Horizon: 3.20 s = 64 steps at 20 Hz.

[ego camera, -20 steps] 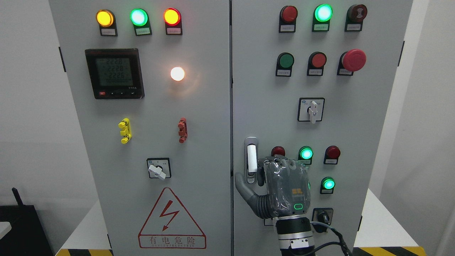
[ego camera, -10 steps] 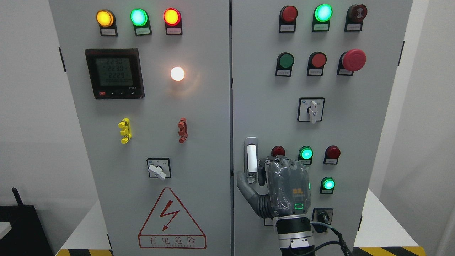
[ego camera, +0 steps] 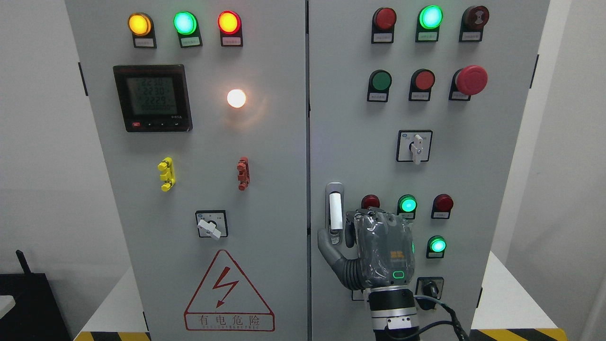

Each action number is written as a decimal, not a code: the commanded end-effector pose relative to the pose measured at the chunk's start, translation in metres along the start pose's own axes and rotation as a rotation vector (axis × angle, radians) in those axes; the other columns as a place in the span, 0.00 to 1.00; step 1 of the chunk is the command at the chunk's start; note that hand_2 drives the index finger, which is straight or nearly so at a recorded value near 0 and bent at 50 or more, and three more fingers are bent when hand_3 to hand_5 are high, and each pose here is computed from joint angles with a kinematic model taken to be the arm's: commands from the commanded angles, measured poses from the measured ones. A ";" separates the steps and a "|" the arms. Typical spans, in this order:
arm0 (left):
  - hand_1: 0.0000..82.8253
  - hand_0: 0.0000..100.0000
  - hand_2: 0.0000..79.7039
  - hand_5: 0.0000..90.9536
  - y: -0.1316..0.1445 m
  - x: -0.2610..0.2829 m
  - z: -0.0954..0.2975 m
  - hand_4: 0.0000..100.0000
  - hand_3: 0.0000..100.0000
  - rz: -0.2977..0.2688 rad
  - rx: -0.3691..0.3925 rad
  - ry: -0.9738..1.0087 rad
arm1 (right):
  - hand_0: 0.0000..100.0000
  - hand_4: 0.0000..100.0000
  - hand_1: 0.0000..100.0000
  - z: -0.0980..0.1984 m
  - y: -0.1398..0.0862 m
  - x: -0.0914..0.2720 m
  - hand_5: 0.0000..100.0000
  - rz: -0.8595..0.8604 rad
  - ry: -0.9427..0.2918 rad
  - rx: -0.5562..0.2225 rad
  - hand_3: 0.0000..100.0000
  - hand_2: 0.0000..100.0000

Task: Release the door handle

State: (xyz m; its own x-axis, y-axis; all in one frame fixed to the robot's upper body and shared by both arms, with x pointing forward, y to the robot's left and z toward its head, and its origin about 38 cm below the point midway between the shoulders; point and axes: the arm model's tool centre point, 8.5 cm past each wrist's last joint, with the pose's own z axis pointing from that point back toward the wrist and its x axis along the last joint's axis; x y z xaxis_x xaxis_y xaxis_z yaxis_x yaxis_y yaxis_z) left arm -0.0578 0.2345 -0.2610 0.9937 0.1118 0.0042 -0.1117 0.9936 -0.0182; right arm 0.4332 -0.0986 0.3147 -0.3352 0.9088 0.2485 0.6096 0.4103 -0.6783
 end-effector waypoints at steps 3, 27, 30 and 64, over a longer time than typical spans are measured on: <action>0.47 0.12 0.00 0.00 0.000 -0.007 0.001 0.00 0.00 -0.013 0.000 0.022 | 0.32 0.89 0.55 -0.001 0.000 0.000 0.98 -0.003 0.008 -0.001 1.00 0.93; 0.47 0.12 0.00 0.00 0.000 -0.007 0.001 0.00 0.00 -0.013 0.000 0.022 | 0.41 0.90 0.60 -0.002 -0.003 -0.009 0.98 -0.004 0.042 -0.017 1.00 0.94; 0.47 0.12 0.00 0.00 0.000 -0.007 0.001 0.00 0.00 -0.013 0.000 0.022 | 0.42 0.90 0.59 -0.002 -0.003 -0.009 0.99 -0.004 0.042 -0.019 1.00 0.94; 0.47 0.12 0.00 0.00 0.000 -0.007 0.001 0.00 0.00 -0.013 0.000 0.022 | 0.42 0.92 0.61 -0.003 -0.021 -0.021 0.99 -0.005 0.073 -0.083 1.00 0.95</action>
State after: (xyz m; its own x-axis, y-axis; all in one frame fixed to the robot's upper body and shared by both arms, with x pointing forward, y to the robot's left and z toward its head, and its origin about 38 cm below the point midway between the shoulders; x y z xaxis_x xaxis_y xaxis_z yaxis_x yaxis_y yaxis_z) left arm -0.0578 0.2343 -0.2611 0.9937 0.1119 0.0042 -0.1118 0.9936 -0.0185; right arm 0.4317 -0.1211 0.3224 -0.2924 0.9081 0.2996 0.6554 0.4185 -0.6288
